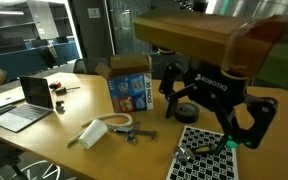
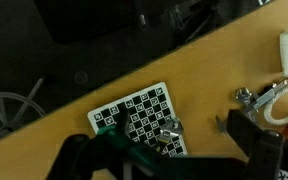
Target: Put the tool inside the box.
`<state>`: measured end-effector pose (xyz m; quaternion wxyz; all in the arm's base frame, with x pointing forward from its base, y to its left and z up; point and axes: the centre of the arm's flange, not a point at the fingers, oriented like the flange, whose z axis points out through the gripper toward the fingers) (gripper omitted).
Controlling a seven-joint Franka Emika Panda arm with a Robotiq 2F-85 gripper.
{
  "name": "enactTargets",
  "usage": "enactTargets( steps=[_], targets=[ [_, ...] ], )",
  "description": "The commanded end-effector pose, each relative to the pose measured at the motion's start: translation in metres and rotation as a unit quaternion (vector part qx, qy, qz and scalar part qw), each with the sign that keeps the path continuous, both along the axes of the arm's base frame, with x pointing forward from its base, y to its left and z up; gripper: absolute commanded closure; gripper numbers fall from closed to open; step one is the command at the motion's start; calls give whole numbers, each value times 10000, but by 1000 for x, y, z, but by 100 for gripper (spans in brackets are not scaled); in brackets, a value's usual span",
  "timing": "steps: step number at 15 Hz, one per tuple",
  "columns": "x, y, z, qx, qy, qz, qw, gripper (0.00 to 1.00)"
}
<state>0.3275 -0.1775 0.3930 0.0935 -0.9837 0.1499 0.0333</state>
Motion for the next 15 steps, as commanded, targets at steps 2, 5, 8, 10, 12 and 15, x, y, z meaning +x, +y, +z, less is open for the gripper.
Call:
enactTargets(
  steps=[2, 5, 8, 10, 12, 15],
  targets=[
    [0, 0, 1, -5, -13, -1, 10000, 0],
    [0, 0, 1, -6, -16, -2, 10000, 0],
    [3, 1, -1, -53, 56, -173, 9998, 0],
    [11, 3, -4, -114, 173, -508, 9985, 0],
    [24, 10, -9, -217, 300, -869, 9955, 0],
    [49, 22, -22, -375, 389, -1325, 9897, 0]
  ],
)
